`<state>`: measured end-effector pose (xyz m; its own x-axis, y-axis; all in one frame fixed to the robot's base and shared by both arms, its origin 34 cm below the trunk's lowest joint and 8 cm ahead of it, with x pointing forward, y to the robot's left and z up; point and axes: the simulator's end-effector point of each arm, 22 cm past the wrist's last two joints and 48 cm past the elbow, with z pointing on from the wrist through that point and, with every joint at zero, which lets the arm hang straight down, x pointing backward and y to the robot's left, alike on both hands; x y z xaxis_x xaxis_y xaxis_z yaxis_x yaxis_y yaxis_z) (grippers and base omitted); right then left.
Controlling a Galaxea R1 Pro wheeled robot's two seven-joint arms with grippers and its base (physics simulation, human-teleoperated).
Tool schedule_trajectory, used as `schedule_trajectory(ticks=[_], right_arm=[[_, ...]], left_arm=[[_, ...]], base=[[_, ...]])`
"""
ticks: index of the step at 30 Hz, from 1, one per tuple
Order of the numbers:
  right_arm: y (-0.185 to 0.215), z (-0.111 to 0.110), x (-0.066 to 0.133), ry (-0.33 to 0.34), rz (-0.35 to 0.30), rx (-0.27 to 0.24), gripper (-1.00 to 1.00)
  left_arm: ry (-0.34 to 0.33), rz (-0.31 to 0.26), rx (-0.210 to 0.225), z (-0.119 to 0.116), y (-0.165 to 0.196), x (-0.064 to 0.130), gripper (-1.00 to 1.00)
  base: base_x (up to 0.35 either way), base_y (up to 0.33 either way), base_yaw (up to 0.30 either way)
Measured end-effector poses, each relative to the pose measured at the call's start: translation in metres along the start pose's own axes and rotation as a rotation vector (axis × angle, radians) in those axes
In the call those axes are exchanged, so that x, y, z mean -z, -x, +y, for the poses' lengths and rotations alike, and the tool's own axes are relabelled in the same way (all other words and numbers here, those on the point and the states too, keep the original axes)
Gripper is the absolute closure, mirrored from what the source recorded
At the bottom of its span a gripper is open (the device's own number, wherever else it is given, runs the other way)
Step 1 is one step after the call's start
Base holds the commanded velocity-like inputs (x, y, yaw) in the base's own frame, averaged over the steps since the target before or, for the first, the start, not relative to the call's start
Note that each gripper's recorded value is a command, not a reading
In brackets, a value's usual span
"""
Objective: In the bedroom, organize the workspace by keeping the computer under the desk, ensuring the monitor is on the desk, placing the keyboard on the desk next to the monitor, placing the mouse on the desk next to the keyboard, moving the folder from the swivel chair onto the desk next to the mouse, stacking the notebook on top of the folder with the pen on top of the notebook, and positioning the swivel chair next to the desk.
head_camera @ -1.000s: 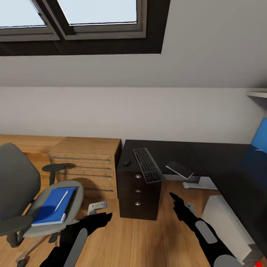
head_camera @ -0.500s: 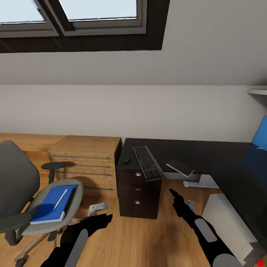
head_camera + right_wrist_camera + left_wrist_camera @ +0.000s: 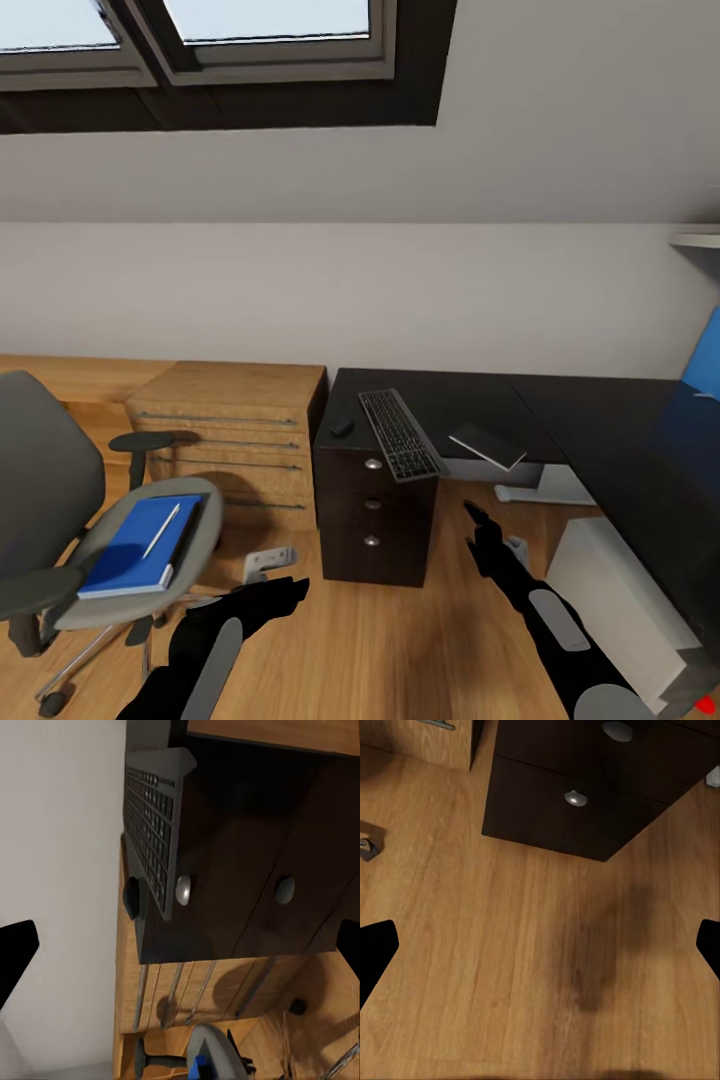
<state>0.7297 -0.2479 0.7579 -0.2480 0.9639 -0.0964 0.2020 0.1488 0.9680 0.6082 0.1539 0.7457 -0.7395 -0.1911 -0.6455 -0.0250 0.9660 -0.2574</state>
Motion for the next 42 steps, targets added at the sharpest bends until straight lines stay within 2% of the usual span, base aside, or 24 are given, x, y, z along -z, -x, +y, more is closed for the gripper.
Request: schedule_trajectory(ticks=[6,13,18,32,39,42], right_arm=[[-0.001,0.013,0.000,0.066,-0.001,-0.006,-1.00],[-0.002,0.016,0.000,0.080,-0.001,-0.009,-1.00],[-0.002,0.015,0.000,0.077,-0.002,-0.007,-1.00],[-0.005,-0.001,0.001,0.026,0.006,-0.013,-1.00],[-0.008,-0.030,0.003,-0.087,0.012,-0.022,-1.00],[-0.008,-0.033,0.003,-0.098,0.012,-0.023,-1.00]], left_arm=[[-0.001,0.001,0.001,0.000,-0.002,-0.001,-1.00],[0.001,0.012,0.002,0.002,-0.006,-0.003,-1.00],[0.002,0.023,0.001,0.003,-0.010,-0.005,-1.00],[0.001,0.025,0.002,0.004,-0.011,-0.005,-1.00],[0.000,0.022,0.002,0.003,-0.009,-0.005,-1.00],[-0.001,0.019,0.002,0.003,-0.009,-0.005,-1.00]], base=[[0.000,0.000,0.000],[0.021,0.000,0.000],[0.240,0.000,0.000],[0.268,0.067,0.000],[0.025,0.015,0.000],[0.003,0.002,0.000]])
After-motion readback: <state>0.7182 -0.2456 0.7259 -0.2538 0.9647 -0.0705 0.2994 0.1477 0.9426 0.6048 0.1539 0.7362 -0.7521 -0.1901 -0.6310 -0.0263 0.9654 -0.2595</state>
